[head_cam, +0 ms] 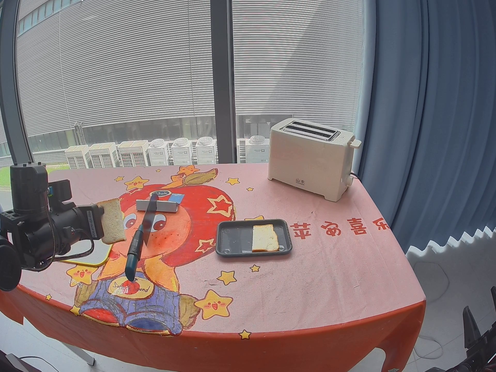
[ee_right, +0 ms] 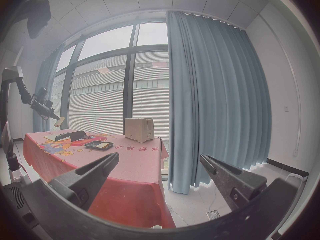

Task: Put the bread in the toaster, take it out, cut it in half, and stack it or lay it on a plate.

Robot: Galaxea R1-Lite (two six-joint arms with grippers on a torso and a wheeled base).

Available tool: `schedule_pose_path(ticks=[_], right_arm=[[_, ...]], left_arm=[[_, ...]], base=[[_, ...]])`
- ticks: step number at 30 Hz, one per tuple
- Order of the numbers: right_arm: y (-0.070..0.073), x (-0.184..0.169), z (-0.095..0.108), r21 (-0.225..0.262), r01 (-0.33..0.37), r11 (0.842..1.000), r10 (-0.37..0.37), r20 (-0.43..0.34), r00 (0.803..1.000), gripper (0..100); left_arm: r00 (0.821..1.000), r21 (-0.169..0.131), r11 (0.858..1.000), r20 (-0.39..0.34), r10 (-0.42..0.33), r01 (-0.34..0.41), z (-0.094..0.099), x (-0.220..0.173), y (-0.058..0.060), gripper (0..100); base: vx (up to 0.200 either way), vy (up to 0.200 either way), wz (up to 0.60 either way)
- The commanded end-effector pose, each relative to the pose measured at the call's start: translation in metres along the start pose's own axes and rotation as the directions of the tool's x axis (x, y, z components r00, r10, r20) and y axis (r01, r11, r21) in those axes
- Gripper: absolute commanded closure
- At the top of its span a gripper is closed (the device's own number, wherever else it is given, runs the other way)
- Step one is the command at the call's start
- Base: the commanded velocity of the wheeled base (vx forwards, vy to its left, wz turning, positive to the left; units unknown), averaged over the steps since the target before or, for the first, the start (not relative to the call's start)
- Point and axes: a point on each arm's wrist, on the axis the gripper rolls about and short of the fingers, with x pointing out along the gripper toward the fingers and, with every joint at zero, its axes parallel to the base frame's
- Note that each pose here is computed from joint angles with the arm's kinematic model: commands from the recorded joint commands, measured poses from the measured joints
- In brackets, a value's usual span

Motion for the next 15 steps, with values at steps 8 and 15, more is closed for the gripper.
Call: schedule_pose_path(ticks=[8,15], right_arm=[[0.0,0.0,-0.004,0.0,-0.001,1.0,0.001,-0.004,1.0,0],[0.0,0.0,-0.004,0.0,-0.001,1.0,0.001,-0.004,1.0,0]], left_arm=[[0.998,-0.007,1.0,0.067,-0.02,0.02,0.005,-0.024,0.0,100],[0.996,-0.003,1.0,0.082,-0.025,0.025,0.006,-0.028,-0.001,100]], base=[[0.0,0.0,0.0],[0.0,0.0,0.0]])
